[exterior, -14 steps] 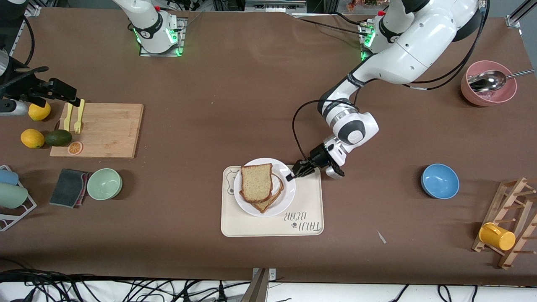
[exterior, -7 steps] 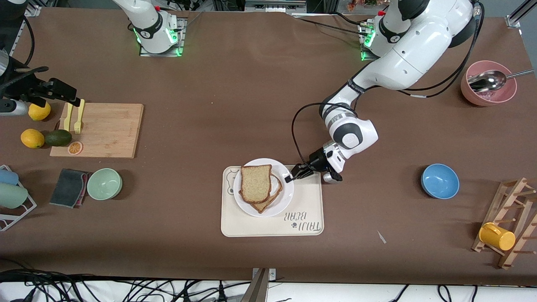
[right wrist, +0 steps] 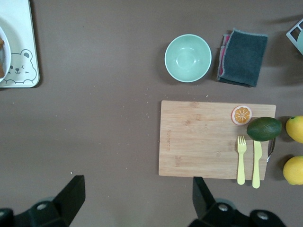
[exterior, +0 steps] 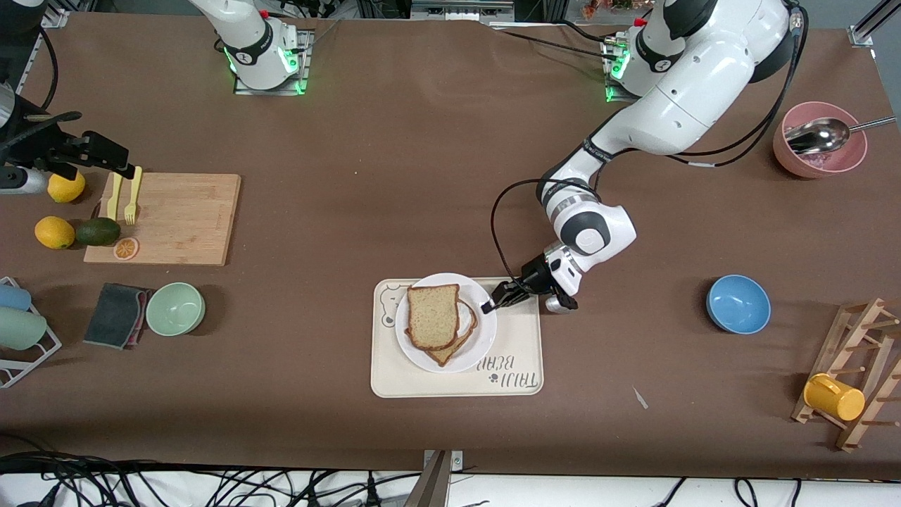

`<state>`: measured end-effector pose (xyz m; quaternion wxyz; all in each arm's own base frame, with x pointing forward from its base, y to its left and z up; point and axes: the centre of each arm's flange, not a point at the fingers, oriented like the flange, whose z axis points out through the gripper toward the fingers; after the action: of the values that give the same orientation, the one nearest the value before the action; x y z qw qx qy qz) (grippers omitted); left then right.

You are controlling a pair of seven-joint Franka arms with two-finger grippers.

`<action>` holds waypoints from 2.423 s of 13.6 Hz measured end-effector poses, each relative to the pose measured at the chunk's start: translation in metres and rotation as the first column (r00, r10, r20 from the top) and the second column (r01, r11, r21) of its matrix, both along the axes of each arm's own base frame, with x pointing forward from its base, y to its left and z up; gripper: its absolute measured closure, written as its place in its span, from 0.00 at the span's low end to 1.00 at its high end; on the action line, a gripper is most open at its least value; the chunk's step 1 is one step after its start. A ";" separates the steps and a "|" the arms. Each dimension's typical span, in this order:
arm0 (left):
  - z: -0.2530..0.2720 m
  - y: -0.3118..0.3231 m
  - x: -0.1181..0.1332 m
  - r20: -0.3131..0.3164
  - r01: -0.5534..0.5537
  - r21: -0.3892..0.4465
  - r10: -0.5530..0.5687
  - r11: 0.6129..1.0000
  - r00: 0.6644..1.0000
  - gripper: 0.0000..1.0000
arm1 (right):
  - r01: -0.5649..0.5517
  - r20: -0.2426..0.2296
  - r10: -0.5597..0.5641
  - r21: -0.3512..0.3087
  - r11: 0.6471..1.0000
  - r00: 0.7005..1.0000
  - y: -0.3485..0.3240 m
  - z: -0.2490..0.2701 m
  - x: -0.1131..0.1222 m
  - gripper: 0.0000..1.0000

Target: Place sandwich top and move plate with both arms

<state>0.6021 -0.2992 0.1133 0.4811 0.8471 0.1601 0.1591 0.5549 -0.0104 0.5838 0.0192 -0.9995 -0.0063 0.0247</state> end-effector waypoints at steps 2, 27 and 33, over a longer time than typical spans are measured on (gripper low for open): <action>0.001 0.002 0.003 0.004 -0.005 0.000 0.005 1.000 1.000 0.71 | 0.000 0.000 0.000 0.000 1.000 1.000 0.000 0.000 0.000 0.00; 0.131 0.133 0.098 -0.333 0.220 0.094 -0.178 0.971 0.926 0.11 | 0.000 -0.001 0.000 0.000 1.000 1.000 0.000 0.000 0.000 0.00; 0.206 0.242 0.098 -0.404 0.335 0.362 -0.178 0.870 0.897 0.00 | 0.000 -0.001 0.000 0.000 1.000 1.000 0.000 0.000 0.000 0.00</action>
<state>0.7001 -0.0568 0.3193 0.2658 0.9592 0.0905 -0.0332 0.5548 -0.0104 0.5839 0.0192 -0.9995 -0.0063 0.0250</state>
